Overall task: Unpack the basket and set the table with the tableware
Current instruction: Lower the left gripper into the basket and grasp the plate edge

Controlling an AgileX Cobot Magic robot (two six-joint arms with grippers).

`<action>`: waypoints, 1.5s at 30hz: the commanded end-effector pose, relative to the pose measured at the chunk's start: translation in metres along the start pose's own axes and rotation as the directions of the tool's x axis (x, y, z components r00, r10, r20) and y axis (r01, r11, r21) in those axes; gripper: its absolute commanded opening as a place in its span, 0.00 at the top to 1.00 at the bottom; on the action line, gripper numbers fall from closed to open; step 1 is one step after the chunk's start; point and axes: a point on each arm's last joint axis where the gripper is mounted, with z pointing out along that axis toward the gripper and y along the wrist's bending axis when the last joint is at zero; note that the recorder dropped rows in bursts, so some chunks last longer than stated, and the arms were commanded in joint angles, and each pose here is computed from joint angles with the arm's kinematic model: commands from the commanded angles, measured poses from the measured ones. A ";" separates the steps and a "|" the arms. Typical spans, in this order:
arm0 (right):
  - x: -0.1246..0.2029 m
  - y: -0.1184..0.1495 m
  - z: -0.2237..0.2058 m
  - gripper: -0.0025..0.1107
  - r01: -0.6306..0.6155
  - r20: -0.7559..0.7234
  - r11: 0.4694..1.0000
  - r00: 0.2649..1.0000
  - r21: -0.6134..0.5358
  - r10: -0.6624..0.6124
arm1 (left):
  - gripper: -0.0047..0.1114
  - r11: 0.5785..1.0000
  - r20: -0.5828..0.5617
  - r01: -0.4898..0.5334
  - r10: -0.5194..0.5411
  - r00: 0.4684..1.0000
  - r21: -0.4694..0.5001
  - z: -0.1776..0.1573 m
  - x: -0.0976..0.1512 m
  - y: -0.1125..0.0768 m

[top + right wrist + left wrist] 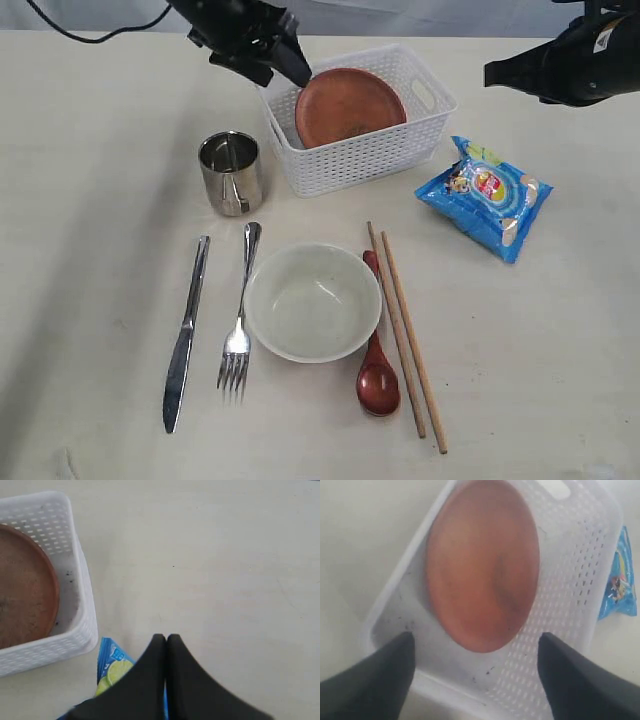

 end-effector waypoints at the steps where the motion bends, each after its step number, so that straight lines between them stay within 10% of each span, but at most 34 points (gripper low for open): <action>1: 0.000 -0.002 0.000 0.98 0.004 -0.001 1.000 1.000 0.005 -0.004 | 0.40 0.999 -0.013 0.037 -0.037 0.999 0.008 0.022 0.005 0.011; 23: 0.000 -0.002 0.000 0.98 0.004 0.003 1.000 1.000 0.005 -0.004 | 0.40 0.975 0.244 -0.044 0.098 0.965 -0.217 0.019 -0.018 0.034; 45: -0.001 -0.002 0.000 0.98 0.004 0.005 1.000 1.000 0.004 -0.004 | 0.40 0.972 0.131 -0.086 0.116 0.985 -0.220 0.025 -0.008 0.034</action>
